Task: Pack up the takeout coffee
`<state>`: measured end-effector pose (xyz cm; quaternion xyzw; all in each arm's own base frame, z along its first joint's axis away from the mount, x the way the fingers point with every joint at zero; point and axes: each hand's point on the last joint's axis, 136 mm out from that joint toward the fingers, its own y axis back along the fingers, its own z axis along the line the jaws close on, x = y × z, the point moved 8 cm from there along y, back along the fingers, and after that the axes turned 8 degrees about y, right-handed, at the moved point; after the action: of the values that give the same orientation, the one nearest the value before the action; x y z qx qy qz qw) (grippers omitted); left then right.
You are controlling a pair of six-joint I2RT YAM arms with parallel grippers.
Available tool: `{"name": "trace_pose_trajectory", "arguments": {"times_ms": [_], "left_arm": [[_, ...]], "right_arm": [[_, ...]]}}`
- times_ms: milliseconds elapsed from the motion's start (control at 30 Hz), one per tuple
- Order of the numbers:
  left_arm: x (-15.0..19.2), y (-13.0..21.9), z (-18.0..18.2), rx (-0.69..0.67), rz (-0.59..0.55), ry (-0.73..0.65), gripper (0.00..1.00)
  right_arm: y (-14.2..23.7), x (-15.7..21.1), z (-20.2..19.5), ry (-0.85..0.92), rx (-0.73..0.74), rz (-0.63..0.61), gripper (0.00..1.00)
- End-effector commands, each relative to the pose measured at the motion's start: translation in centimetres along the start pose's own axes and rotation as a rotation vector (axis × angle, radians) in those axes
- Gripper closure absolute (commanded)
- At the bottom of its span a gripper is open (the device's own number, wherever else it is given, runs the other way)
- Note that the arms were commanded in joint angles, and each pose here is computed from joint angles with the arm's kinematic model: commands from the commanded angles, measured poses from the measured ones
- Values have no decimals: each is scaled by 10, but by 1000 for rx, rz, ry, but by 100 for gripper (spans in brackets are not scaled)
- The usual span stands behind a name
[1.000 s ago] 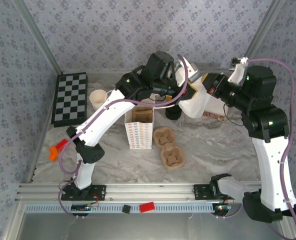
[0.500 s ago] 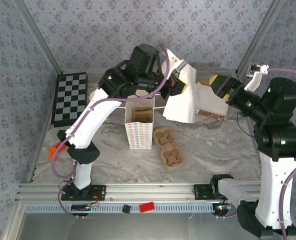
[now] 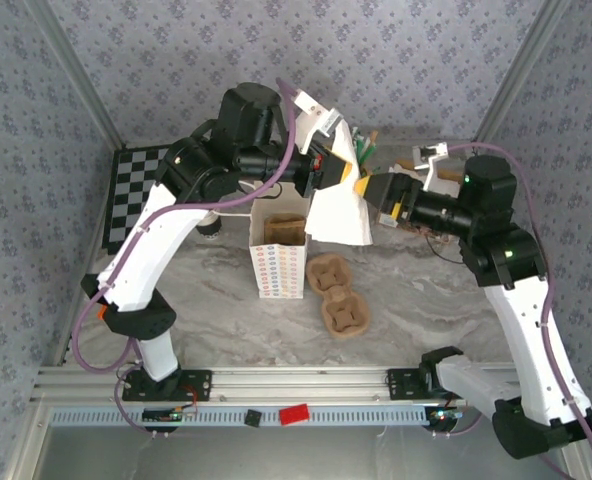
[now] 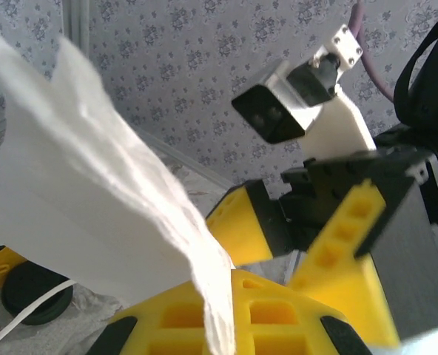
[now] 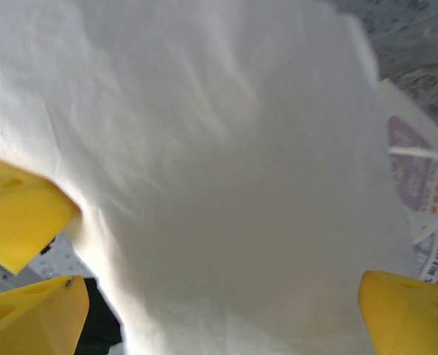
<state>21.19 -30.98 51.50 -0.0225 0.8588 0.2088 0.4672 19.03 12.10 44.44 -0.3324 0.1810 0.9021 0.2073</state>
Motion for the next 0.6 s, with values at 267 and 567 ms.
{"name": "trace_pose_trajectory", "arguments": {"times_ms": [267,567], "left_arm": [[-18,-3,-6,46,-100,66,100],[-16,-3,-2,5,-135,107,100]], "right_arm": [[-5,9,4,31,-28,-4,5],[-8,12,2,1,-68,-9,36]]}}
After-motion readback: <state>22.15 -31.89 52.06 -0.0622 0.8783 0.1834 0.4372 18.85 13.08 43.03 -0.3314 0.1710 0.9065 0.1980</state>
